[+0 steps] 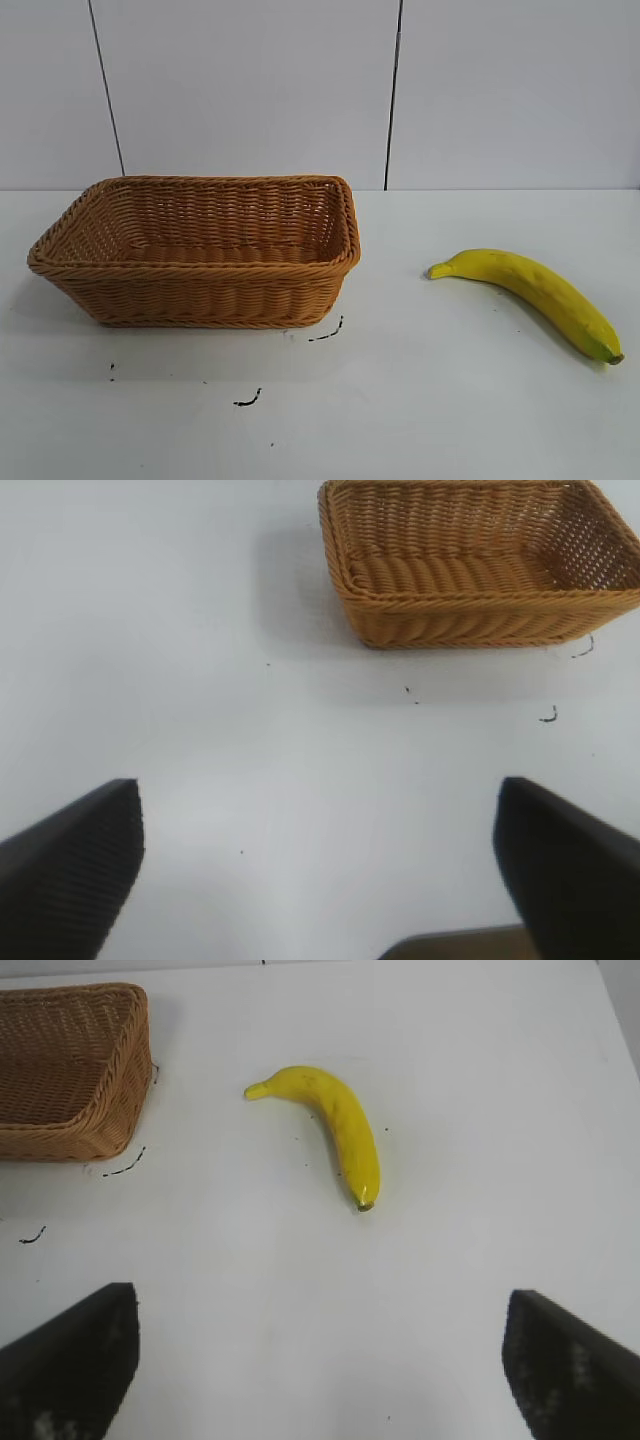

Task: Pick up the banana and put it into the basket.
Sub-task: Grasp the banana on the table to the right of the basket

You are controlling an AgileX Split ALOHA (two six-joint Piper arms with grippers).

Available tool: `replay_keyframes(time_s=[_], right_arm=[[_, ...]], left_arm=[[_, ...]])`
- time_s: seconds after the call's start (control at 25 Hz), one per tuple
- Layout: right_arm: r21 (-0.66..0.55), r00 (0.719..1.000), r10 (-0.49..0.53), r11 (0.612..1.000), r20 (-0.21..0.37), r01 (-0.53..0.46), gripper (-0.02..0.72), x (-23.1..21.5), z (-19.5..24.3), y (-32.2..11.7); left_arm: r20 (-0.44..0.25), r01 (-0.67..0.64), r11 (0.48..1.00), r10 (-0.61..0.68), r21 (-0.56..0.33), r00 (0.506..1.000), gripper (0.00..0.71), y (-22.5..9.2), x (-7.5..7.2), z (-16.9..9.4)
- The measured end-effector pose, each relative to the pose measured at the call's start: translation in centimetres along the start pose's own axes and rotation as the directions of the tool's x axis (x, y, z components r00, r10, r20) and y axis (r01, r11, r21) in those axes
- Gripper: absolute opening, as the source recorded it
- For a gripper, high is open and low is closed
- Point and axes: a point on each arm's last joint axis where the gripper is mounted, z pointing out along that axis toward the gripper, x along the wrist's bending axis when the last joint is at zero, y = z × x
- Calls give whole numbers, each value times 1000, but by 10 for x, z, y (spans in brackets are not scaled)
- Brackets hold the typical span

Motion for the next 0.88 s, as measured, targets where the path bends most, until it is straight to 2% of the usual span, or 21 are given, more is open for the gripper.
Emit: replay_keyframes(time_s=[0.16,0.36,0.6,0.88], right_arm=[[143,999,-51,988,-14,52,692,-3,37,38],[278,985,-148,946,-85,166,692,-5,82,70],[327,956,-254,900,-145,289,692,-9,133,88],[349,948,-278,882,-156,316,692,-14,194,88]], left_arm=[[0,0,1000,0,0,1000,690,0,0,0],[0,0,1000,0,0,1000,690,0,0,0],[0,0,1000,0,0,1000,690,0,0,0],[1,0,1000,0,0,1000,690,0,0,0]])
